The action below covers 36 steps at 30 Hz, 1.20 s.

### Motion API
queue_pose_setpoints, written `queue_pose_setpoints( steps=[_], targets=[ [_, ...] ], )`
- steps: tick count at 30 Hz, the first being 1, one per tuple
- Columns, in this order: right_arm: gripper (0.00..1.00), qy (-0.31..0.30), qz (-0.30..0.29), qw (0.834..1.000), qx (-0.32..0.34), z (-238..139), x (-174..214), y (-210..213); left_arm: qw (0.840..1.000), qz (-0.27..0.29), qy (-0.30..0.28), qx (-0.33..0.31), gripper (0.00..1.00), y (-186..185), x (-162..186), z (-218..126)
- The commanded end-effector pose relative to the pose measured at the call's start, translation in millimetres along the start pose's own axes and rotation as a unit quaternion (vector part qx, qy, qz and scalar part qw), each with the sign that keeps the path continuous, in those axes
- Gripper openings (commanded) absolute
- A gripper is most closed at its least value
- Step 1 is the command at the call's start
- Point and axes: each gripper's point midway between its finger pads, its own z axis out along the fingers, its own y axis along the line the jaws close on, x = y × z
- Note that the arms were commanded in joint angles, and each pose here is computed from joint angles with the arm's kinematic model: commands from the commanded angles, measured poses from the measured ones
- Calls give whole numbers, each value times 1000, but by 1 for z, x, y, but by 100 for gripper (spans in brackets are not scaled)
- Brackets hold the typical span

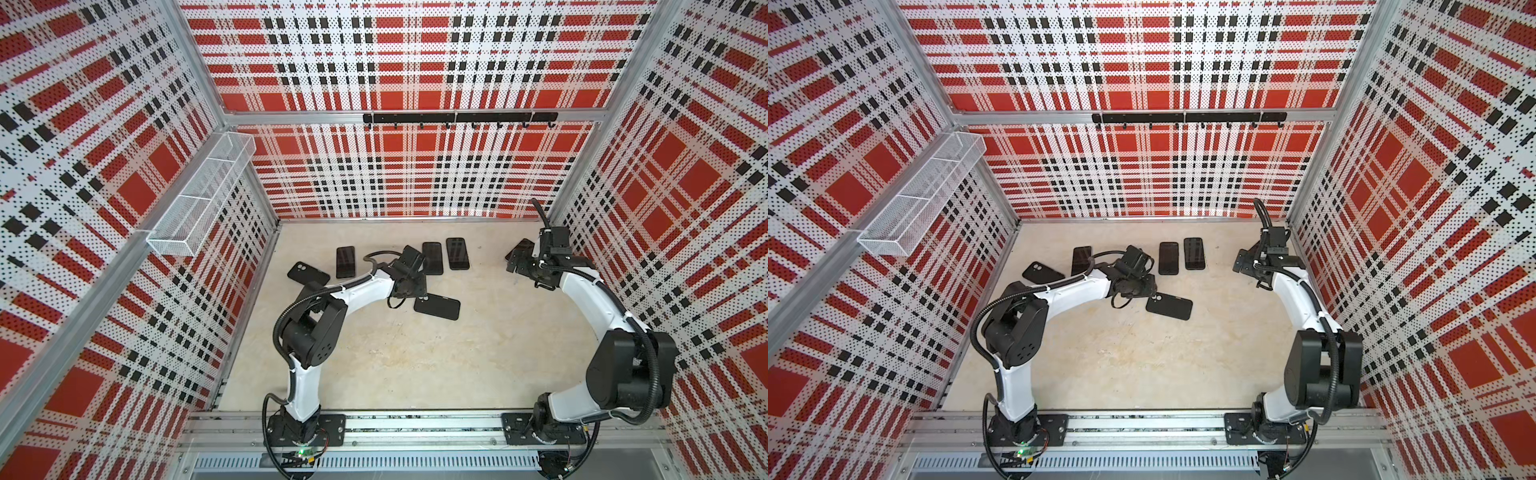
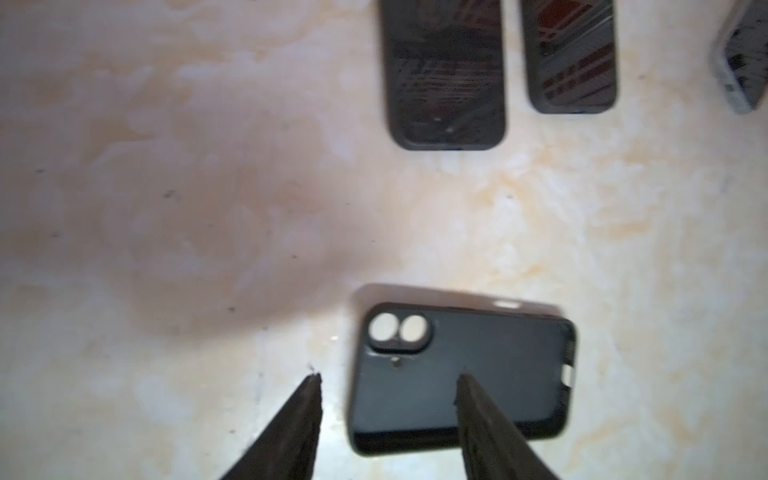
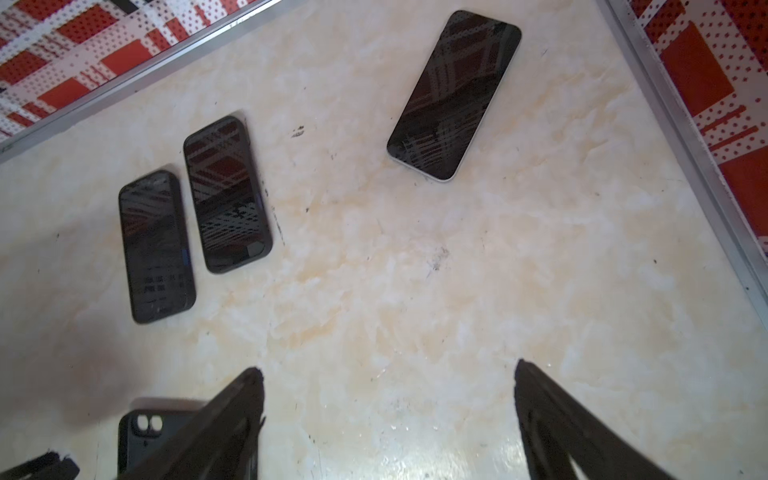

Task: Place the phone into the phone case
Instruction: 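Drag the black case toward the table center with the left gripper, then open the left gripper off the case while the right gripper lowers onto the silver-framed phone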

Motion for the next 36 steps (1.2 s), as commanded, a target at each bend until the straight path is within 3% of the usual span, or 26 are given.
queue_pose_setpoints(
  steps=[1, 7, 13, 16, 26, 36],
  targets=[
    [95, 3, 34, 999, 35, 15, -13, -15, 999, 33, 4, -11, 55, 0, 12, 10],
    [97, 12, 59, 996, 68, 45, -38, -24, 999, 40, 20, -18, 48, 9, 25, 32],
    [100, 47, 77, 991, 94, 89, -39, -30, 999, 36, 32, -18, 25, 11, 31, 39],
    [100, 60, 83, 989, 105, 108, -42, -32, 999, 30, 36, -17, 19, 11, 38, 36],
    [100, 89, 81, 984, 134, 156, -52, -36, 999, -1, 43, 16, 17, 3, 64, 18],
    [99, 117, 98, 978, 141, 188, -44, -42, 999, -5, 25, 33, 22, -8, 54, 4]
  ],
)
